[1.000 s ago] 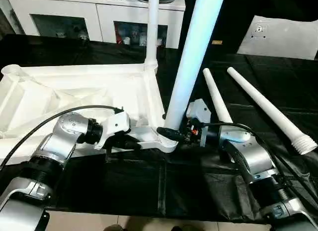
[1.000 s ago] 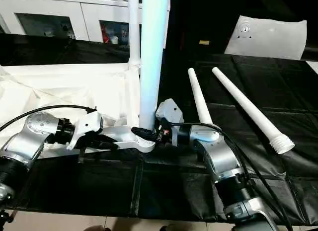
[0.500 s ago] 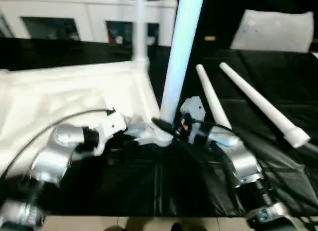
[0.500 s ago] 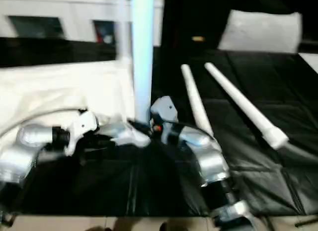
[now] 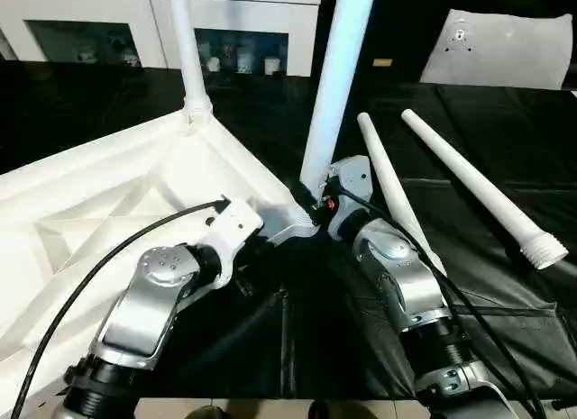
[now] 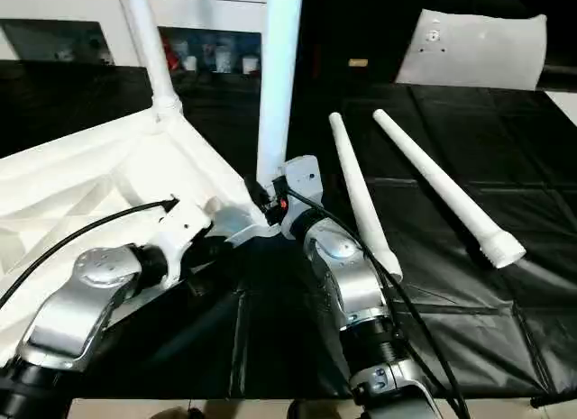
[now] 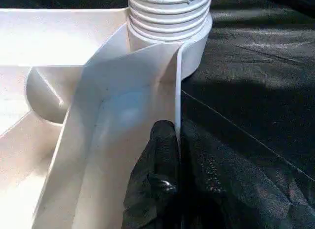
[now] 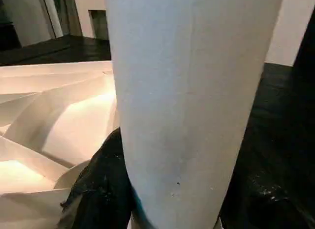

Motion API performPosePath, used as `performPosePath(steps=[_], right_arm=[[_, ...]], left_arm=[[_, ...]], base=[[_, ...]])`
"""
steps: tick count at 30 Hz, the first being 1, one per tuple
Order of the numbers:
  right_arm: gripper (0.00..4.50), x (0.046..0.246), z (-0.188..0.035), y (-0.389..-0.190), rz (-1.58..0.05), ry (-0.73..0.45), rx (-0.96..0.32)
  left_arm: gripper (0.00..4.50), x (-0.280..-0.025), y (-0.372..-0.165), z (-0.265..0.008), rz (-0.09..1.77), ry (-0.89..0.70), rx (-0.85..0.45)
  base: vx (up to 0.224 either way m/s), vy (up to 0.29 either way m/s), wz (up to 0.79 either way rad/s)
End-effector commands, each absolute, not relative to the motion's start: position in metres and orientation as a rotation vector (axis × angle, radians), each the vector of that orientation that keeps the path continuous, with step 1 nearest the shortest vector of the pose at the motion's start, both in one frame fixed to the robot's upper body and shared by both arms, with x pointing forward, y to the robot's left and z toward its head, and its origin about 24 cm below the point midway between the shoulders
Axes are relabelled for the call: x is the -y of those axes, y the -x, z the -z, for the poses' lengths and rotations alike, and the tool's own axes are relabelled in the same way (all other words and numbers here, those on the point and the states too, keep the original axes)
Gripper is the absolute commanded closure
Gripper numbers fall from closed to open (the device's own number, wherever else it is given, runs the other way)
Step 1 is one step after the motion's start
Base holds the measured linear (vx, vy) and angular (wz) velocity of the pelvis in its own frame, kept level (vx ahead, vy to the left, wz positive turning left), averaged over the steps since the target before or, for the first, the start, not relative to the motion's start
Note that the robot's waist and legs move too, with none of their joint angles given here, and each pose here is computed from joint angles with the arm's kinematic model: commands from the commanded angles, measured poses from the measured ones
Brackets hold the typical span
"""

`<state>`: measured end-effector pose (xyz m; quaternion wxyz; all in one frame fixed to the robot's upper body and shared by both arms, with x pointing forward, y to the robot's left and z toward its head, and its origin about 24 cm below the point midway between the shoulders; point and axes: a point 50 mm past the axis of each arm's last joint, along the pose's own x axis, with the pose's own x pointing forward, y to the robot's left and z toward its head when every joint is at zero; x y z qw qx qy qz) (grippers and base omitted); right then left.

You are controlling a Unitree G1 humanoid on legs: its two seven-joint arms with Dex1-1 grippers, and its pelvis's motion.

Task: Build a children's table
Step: Insert table leg to table base

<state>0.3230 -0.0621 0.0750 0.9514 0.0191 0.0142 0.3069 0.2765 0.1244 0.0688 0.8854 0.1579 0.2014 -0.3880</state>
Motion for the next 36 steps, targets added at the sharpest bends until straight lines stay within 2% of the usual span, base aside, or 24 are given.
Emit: performPosePath(steps=[1,3,4,5,6,8,13,14,15,19,20,21,25,28,36], right_arm=[[2.61,0.051,-0.027,-0.305,-0.669,-0.057,-0.275],[2.61,0.052,-0.029,-0.304,-0.674,-0.085,-0.274],[2.26,0.053,-0.029,-0.304,-0.674,-0.093,-0.273],[2.26,0.053,-0.030,-0.303,-0.681,-0.094,-0.269],[1.91,0.053,-0.030,-0.303,-0.684,-0.091,-0.266],[1.86,0.055,-0.031,-0.303,-0.682,-0.091,-0.257],[1.31,0.064,-0.036,-0.302,-0.685,-0.113,-0.223],[1.31,0.065,-0.037,-0.302,-0.685,-0.112,-0.221],[1.06,0.068,-0.038,-0.301,-0.691,-0.111,-0.212],[0.89,0.085,-0.048,-0.295,-0.734,-0.123,-0.162],[0.64,0.089,-0.050,-0.293,-0.743,-0.123,-0.151],[0.64,0.092,-0.052,-0.292,-0.753,-0.119,-0.143],[0.44,0.114,-0.064,-0.286,-0.824,-0.067,-0.095],[0.11,0.130,-0.075,-0.287,-0.879,-0.019,-0.071],[0.04,0.141,-0.083,-0.286,-1.085,0.114,-0.121]], left_arm=[[4.50,-0.109,-0.280,-0.075,0.851,-0.316,-0.381],[4.50,-0.114,-0.282,-0.074,0.851,-0.329,-0.388],[4.50,-0.116,-0.283,-0.074,0.853,-0.334,-0.389],[4.50,-0.118,-0.283,-0.074,0.861,-0.334,-0.392],[4.50,-0.120,-0.283,-0.074,0.867,-0.334,-0.395],[4.50,-0.124,-0.282,-0.072,0.901,-0.339,-0.400],[4.50,-0.134,-0.287,-0.072,0.918,-0.366,-0.390],[4.50,-0.135,-0.288,-0.073,0.919,-0.369,-0.387],[4.50,-0.137,-0.289,-0.073,0.925,-0.370,-0.386],[4.50,-0.144,-0.294,-0.075,0.982,-0.399,-0.370],[4.50,-0.145,-0.295,-0.074,0.993,-0.403,-0.368],[4.50,-0.146,-0.295,-0.074,1.005,-0.409,-0.366],[4.50,-0.151,-0.297,-0.075,1.101,-0.455,-0.363],[4.50,-0.155,-0.297,-0.076,1.202,-0.469,-0.365],[4.50,-0.161,-0.294,-0.079,1.401,-0.483,-0.396]], base=[[0.000,0.000,0.00],[0.000,0.000,0.00],[0.000,0.000,0.00],[0.000,0.000,0.00],[0.000,0.000,0.00],[0.000,0.000,0.00],[0.000,0.000,0.00],[0.000,0.000,0.00],[0.000,0.000,0.00],[0.000,0.000,0.00],[0.000,0.000,0.00],[0.000,0.000,0.00],[0.000,0.000,0.00],[0.000,0.000,0.00],[0.000,0.000,0.00]])
